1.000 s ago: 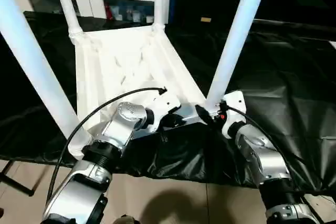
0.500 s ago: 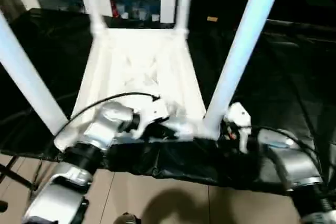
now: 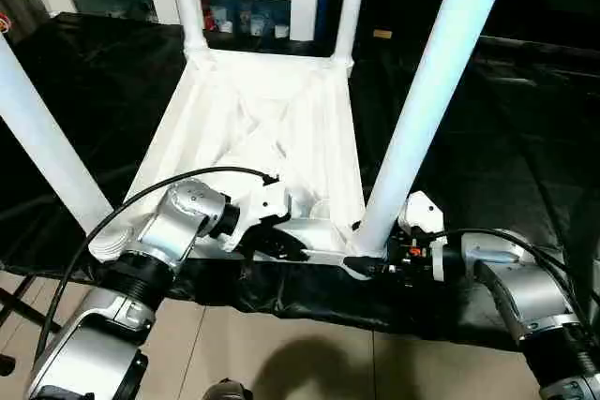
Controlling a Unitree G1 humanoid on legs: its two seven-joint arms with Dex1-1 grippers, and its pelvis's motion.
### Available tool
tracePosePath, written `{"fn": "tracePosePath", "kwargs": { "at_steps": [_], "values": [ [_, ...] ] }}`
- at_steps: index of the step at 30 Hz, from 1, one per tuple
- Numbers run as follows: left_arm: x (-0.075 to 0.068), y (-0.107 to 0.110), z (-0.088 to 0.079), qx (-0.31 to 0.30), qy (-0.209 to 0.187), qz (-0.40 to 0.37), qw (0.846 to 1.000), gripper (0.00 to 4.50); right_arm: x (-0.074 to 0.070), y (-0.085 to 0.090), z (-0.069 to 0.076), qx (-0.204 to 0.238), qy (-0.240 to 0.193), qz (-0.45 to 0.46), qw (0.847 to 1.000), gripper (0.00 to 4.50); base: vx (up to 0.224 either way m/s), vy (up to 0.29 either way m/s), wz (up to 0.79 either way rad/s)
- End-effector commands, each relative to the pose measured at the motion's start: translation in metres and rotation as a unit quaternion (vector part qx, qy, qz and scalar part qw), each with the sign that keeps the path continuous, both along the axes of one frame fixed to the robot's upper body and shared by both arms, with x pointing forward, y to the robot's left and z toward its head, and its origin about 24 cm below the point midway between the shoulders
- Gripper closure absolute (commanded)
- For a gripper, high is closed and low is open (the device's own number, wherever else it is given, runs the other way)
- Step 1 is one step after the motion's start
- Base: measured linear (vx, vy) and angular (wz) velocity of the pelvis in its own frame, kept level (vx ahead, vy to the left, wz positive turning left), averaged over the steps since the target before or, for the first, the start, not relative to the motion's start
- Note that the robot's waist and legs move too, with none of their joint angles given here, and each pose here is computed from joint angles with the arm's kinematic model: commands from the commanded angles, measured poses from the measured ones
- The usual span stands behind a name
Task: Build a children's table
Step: Rotate leg to tighten
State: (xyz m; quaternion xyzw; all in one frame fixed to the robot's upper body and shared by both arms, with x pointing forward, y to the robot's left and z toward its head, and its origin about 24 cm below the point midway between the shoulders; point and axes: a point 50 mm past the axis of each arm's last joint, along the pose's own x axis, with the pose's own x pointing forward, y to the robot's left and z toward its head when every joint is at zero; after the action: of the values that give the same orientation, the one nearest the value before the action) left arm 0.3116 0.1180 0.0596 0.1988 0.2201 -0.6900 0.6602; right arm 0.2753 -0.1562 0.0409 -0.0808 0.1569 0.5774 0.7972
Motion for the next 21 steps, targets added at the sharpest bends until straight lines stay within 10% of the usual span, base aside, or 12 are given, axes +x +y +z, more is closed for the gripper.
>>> {"fn": "tracePosePath", "kwargs": {
  "at_steps": [1,18,21],
  "values": [
    [-0.003,-0.02,0.0,-0.023,-0.001,-0.026,0.999,4.5,-0.009,0.022,-0.003,0.023,0.01,0.042,0.999,1.68,0.0,0.0,0.0],
    [0.004,-0.085,-0.002,-0.076,-0.054,0.145,0.985,4.5,0.03,0.067,-0.021,0.059,-0.014,-0.315,0.947,1.76,0.0,0.0,0.0],
    [-0.003,-0.086,-0.005,-0.081,-0.041,0.127,0.988,4.5,0.031,0.065,-0.018,0.086,-0.007,-0.316,0.945,1.04,0.0,0.0,0.0]
  ]
}}
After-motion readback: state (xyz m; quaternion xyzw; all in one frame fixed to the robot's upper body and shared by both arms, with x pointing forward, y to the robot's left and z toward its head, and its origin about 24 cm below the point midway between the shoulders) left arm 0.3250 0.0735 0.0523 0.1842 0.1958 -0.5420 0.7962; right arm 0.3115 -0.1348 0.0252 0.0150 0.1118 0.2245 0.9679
